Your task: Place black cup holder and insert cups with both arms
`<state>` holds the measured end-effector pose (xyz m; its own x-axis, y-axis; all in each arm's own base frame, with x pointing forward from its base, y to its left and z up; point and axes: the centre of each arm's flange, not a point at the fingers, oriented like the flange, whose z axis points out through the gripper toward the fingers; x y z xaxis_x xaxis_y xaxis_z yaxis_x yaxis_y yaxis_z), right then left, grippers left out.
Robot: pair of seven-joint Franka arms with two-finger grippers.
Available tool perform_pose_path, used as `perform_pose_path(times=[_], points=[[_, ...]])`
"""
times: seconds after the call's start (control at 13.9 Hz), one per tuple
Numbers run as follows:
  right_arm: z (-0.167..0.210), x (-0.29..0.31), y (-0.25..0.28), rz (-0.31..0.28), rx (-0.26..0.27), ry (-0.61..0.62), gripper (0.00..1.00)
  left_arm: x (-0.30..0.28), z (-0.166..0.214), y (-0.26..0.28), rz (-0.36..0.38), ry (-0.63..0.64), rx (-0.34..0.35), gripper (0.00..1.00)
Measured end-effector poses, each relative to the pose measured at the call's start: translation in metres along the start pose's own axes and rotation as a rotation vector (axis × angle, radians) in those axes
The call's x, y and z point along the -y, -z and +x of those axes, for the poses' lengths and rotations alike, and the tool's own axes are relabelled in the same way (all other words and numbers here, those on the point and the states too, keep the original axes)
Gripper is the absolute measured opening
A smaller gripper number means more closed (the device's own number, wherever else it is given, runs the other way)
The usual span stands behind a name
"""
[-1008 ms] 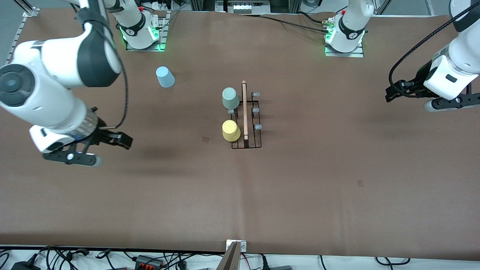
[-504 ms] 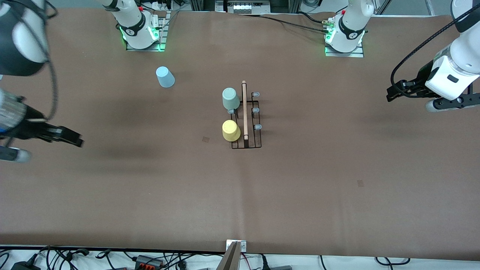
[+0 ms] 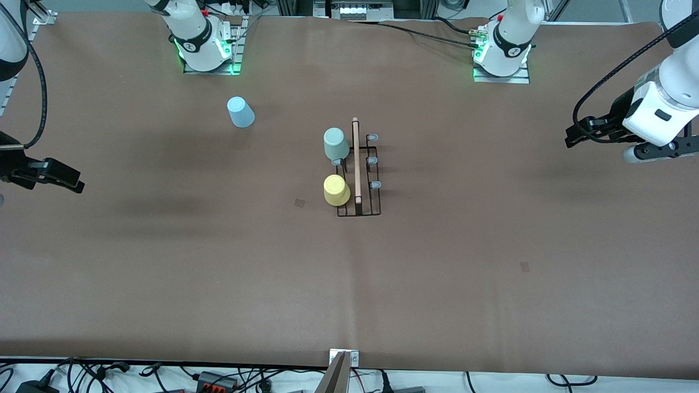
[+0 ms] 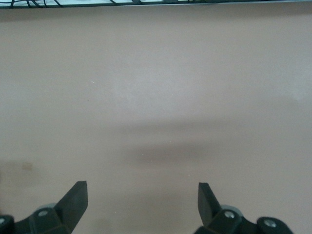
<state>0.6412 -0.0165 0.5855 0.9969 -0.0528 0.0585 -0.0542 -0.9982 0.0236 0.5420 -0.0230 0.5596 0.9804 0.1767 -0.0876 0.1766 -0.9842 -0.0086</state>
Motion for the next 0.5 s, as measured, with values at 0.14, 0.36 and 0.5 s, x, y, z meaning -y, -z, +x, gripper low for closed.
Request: perform_pose_path(times=[0.14,0.36,0.5], points=[[-0.004,-0.006,-0.002,-0.004,0.009,0.002,1.0,0.0,0.0,0.0,0.0,0.0,0.0,1.0],[-0.024,-0.01,-0.006,-0.005,0.045,0.002,1.0,0.0,0.0,0.0,0.0,0.0,0.0,1.0],[-0.047,-0.009,-0.009,-0.002,0.073,0.005,1.0,0.0,0.0,0.0,0.0,0.0,0.0,1.0]])
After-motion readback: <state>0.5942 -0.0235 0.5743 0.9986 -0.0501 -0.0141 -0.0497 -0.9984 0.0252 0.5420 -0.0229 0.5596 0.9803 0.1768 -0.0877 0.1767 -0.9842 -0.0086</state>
